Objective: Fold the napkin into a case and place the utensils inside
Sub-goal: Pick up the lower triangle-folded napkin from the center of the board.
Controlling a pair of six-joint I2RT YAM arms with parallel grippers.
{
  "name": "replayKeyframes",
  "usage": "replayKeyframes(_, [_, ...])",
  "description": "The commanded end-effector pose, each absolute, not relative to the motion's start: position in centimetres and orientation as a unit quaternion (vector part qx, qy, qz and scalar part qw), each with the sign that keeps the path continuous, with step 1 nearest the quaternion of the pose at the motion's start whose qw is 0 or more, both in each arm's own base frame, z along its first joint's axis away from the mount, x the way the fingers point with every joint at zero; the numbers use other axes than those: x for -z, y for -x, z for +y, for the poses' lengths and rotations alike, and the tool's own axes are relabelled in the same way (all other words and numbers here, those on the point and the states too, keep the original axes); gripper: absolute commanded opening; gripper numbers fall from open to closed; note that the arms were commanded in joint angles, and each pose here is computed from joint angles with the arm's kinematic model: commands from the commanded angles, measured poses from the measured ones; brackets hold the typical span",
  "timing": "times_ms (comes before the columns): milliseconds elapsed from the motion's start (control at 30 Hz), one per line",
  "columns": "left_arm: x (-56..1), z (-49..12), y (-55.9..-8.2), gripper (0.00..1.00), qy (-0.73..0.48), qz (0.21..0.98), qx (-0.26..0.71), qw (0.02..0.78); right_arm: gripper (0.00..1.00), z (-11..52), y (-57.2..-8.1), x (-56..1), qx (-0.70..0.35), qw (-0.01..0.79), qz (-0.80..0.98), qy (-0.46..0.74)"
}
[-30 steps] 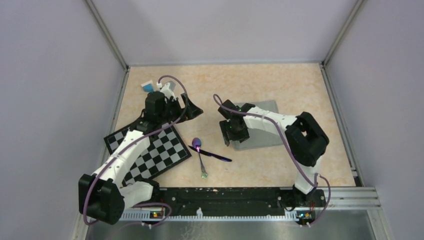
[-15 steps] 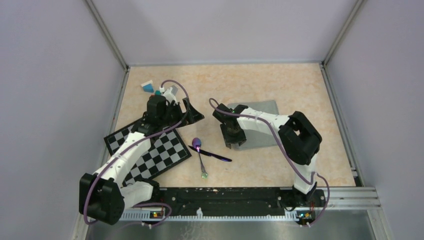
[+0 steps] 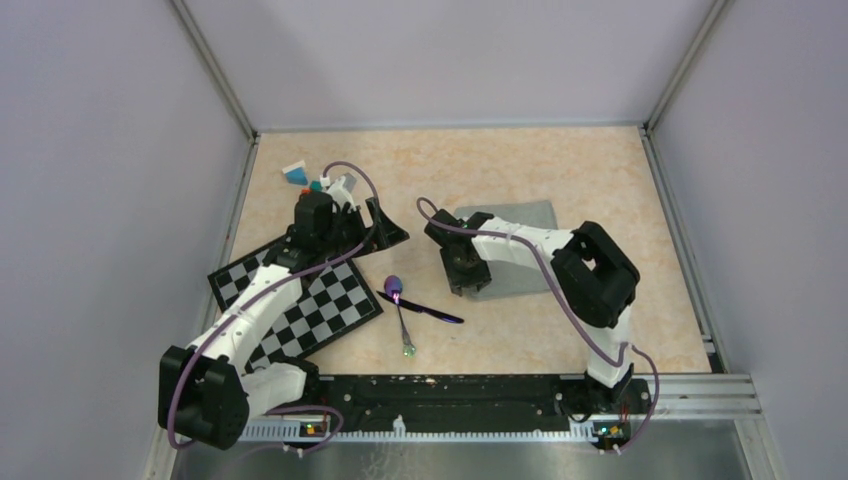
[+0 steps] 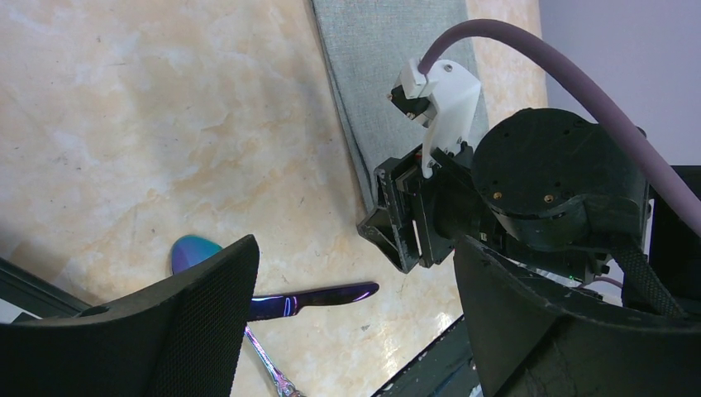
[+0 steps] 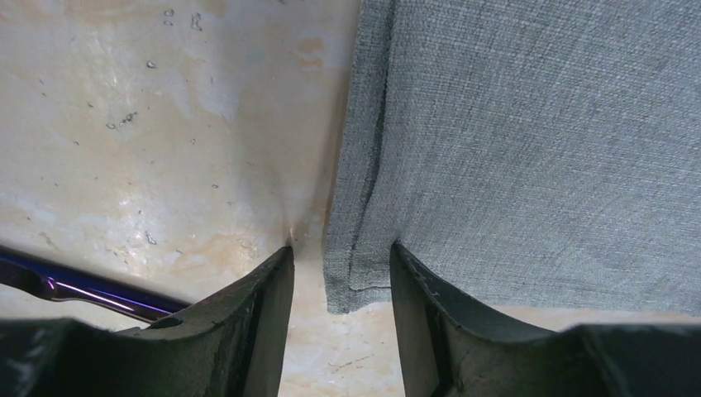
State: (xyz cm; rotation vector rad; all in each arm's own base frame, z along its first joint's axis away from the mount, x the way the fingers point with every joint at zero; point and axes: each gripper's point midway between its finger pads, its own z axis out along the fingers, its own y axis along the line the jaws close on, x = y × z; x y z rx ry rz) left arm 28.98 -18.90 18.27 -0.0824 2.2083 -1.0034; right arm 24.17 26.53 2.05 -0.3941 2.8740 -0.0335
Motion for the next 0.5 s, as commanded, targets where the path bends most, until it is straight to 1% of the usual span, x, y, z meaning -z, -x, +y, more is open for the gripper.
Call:
replayKeyframes(0, [-20.0, -19.3, -29.4, 0.91, 0.016, 0.837, 0.400, 0.373, 0.44, 26.0, -23.8, -0.4, 0.015, 0.115, 0.984, 0.137])
replayKeyframes(200, [-20.0, -19.3, -29.5, 0.91, 0.017, 0.837, 0.398, 0.374, 0.39, 24.6, -23.1, 0.8, 0.032, 0.110, 0.984, 0.138])
replayKeyframes(233, [-20.0, -19.3, -29.5, 0.91, 0.017, 0.837, 0.399, 0.373, 0.36, 24.4, -23.0, 1.1, 0.036, 0.110, 0.984, 0.139])
replayKeyframes(267, [-19.9, -19.3, -29.6, 0.92, 0.017, 0.838, 0.398, 0.373, 0.27, 24.1, -23.1, 1.2, 0.043, 0.110, 0.983, 0.139])
replayKeyframes(333, [-19.8, -19.3, -29.6, 0.92, 0.018, 0.838, 0.398, 0.372, 0.14, 23.7, -23.3, 1.3, 0.057, 0.115, 0.982, 0.140])
replayKeyframes(367, [-19.7, -19.4, -29.6, 0.92, 0.018, 0.839, 0.398, 0.371, 0.04, 23.6, -23.5, 1.2, 0.061, 0.120, 0.981, 0.140])
replayKeyframes(400, [-19.5, -19.5, -29.6, 0.92, 0.018, 0.840, 0.400, 0.367, 0.00, 23.6, -23.9, 0.8, 0.062, 0.129, 0.980, 0.140])
replayKeyframes(467, [-18.8, -19.8, -29.6, 0.93, 0.017, 0.843, 0.406, 0.352, 0.00, 24.2, -24.7, -0.3, 0.050, 0.152, 0.976, 0.146])
